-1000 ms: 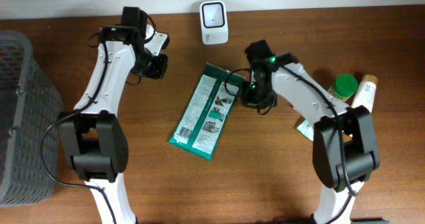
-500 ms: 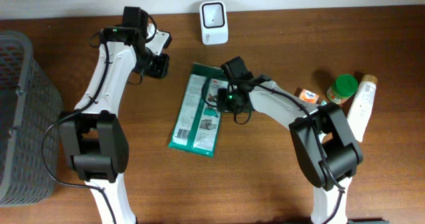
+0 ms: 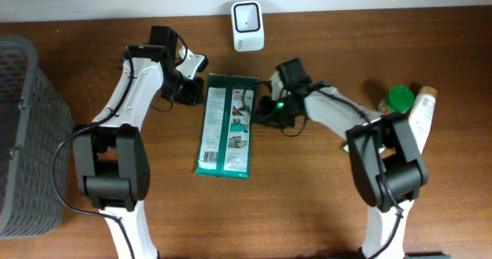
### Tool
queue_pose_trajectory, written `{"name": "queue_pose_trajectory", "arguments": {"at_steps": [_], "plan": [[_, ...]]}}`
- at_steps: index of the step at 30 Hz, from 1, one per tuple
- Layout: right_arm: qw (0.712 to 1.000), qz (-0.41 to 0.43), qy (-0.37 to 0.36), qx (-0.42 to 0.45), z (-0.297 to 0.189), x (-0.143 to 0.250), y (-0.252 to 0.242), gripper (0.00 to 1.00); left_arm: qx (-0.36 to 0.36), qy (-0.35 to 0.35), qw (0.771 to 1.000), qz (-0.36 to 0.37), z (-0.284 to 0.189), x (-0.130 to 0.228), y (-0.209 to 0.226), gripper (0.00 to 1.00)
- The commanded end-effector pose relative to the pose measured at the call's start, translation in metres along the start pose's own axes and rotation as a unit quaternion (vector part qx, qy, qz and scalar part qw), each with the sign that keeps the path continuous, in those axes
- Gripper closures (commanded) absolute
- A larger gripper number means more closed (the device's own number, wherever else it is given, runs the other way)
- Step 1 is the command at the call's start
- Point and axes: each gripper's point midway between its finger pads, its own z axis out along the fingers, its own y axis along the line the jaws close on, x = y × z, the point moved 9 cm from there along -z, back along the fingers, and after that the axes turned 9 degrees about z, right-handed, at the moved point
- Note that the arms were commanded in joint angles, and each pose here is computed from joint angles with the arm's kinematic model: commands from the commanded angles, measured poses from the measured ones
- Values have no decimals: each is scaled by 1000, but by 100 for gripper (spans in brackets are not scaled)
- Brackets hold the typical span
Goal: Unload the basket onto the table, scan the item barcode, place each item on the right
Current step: 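Grasp the gloves pack edges with both grippers and lift it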
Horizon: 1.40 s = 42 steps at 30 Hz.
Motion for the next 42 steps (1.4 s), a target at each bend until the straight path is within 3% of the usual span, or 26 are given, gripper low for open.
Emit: {"name": "queue_pose_trajectory", "arguments": {"at_steps": [1,6,15,23,33,42], "plan": [[999,-21,26,-33,-5,8,9,68,45,-2,999,-3,17,8,-6,91],[998,-22,45,-25,9,19,6,68,82,-13,997,-4,32,16,-9,91],[997,-3,67,-28,15,29,-2,67,79,-7,997,-4,59,34,-5,92],[996,18,76,-53,27,41,-14,65,72,40,995,-52,90,50,6,96],[989,-35,28,-143,45,43,20,56,78,61,992,-80,106,58,10,97],[980,-69,-31,-186,32,18,27,56,79,62,992,-80,106,58,10,97]]}}
